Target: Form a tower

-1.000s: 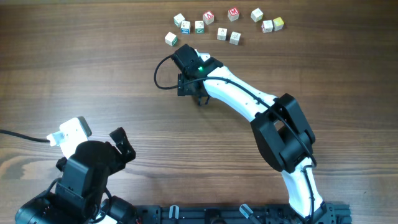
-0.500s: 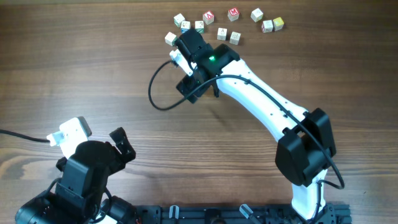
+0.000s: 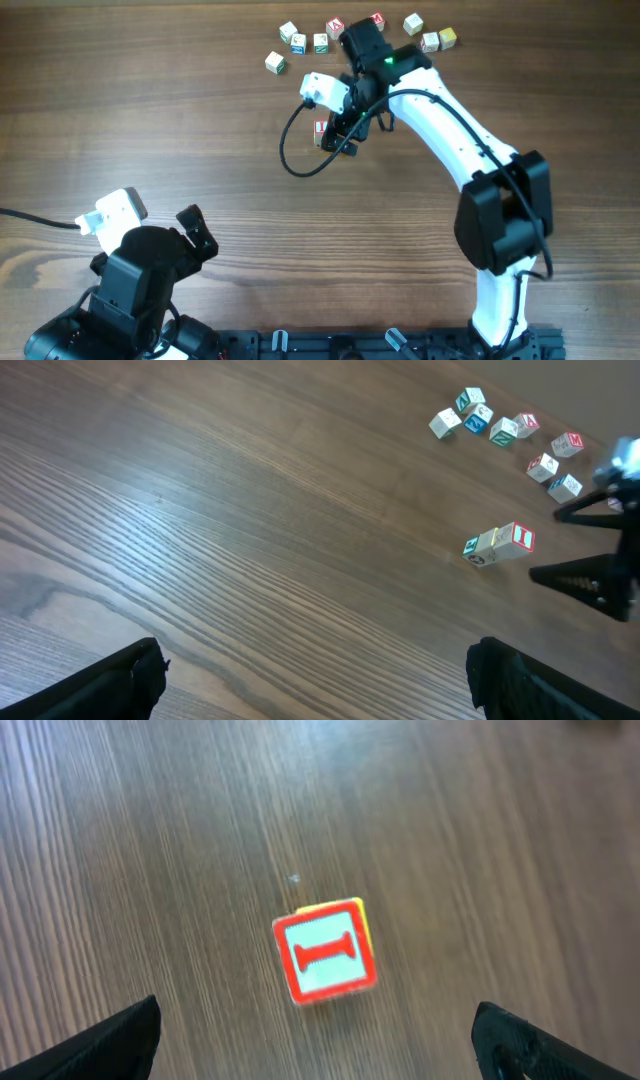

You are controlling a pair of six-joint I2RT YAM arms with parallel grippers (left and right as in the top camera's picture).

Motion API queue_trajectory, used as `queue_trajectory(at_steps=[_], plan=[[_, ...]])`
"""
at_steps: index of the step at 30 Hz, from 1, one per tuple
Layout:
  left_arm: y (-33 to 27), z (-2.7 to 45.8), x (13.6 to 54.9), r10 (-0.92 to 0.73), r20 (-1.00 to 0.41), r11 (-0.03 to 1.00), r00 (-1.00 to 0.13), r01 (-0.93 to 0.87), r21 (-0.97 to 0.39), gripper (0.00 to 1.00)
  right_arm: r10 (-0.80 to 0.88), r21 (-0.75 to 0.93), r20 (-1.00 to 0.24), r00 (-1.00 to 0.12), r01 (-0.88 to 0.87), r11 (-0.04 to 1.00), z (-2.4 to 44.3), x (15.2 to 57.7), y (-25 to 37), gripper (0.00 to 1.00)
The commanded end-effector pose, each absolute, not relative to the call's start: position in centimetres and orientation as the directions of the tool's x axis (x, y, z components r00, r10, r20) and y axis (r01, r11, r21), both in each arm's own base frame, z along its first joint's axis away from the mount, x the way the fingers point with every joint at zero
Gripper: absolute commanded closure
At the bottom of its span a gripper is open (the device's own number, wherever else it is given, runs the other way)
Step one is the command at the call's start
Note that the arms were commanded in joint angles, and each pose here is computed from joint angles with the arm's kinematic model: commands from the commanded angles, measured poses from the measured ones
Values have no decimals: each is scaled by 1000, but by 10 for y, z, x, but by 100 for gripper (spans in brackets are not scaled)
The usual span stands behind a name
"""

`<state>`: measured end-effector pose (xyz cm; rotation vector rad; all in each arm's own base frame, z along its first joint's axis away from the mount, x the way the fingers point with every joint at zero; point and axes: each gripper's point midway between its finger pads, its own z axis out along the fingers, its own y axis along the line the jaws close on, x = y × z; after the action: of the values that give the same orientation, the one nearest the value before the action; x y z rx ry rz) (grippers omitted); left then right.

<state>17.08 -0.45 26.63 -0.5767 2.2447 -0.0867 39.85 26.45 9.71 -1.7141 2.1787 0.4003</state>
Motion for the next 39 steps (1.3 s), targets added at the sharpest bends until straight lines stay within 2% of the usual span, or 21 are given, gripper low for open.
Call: queue_trajectory(at_steps=[1, 7, 11, 18, 19, 22, 23, 36, 39], plan=[[-5, 266, 171, -416, -696, 902, -585, -365, -232, 0, -875, 39, -453, -172, -984, 174, 80, 399, 276, 0], [-5, 266, 171, -416, -696, 902, -585, -365, -232, 0, -866, 50, -473, -162, -986, 158, 61, 405, 284, 1], [-5, 266, 171, -416, -696, 902, -585, -365, -232, 0, -869, 57, -471, -153, -988, 142, 47, 407, 286, 5], [-5, 266, 171, -416, -696, 902, -585, -365, -232, 0, -852, 47, -504, -138, -990, 133, 50, 411, 292, 17], [-5, 266, 171, -416, -696, 902, -585, -365, -232, 0, -852, 47, -504, -139, -990, 133, 50, 411, 292, 21], [-5, 266, 171, -416, -696, 902, -585, -365, -232, 0, -852, 46, -505, -138, -990, 133, 50, 411, 292, 42], [-5, 266, 171, -416, -696, 902, -585, -365, -232, 0, -852, 45, -505, -138, -990, 133, 50, 411, 292, 44], [-5, 266, 171, -416, -696, 902, -585, -365, -232, 0, -834, 55, -526, -165, -985, 161, 52, 414, 297, 46], [-5, 266, 171, -416, -696, 902, -585, -365, -231, 0, -831, 63, -527, -178, -983, 171, 53, 414, 297, 39]])
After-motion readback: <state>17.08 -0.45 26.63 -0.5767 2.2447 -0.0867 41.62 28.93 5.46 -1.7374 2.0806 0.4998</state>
